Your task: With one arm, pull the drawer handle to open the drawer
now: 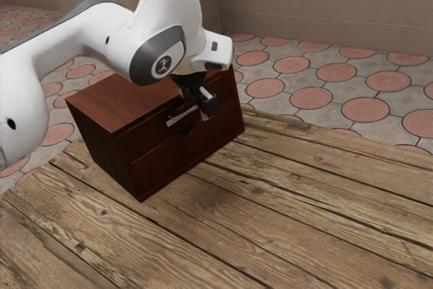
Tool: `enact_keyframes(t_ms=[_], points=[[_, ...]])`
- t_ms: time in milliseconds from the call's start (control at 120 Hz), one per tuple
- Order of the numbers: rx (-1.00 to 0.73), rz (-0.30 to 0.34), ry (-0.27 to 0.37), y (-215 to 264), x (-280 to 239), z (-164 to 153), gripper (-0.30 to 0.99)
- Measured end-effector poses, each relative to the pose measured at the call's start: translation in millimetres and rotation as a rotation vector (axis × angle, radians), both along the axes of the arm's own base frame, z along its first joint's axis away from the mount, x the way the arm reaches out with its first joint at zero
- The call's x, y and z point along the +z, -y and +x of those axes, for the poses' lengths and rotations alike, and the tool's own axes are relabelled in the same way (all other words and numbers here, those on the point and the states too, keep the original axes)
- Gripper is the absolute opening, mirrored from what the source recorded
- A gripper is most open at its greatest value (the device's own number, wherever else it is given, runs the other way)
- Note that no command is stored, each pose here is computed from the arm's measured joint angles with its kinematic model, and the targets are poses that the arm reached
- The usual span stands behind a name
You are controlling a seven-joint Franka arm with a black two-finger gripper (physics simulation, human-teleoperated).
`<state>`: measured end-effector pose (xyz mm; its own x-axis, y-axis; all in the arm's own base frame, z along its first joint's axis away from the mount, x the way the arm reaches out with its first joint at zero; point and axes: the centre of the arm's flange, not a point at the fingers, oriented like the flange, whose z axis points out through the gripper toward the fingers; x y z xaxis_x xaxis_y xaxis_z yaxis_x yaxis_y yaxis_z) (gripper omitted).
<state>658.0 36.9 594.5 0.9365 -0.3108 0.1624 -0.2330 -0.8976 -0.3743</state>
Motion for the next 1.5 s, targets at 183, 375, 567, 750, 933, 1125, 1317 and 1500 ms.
enact_keyframes(t_ms=[183, 375, 567, 750, 933, 1125, 1317, 1500], points=[[-0.012, 0.000, 0.007, -1, -5, 4, 0.48], [-0.013, -0.003, -0.010, -6, -19, 5, 0.46], [-0.009, -0.002, -0.005, -13, -22, 7, 0.46], [-0.003, -0.002, -0.001, -22, -27, 10, 0.45], [-0.008, -0.003, -0.008, -20, -36, 14, 0.45], [-0.007, -0.004, -0.018, -21, -44, 15, 0.49], [-0.008, -0.006, -0.021, -19, -47, 15, 0.47], [-0.013, -0.008, -0.022, -13, -48, 15, 0.46]])
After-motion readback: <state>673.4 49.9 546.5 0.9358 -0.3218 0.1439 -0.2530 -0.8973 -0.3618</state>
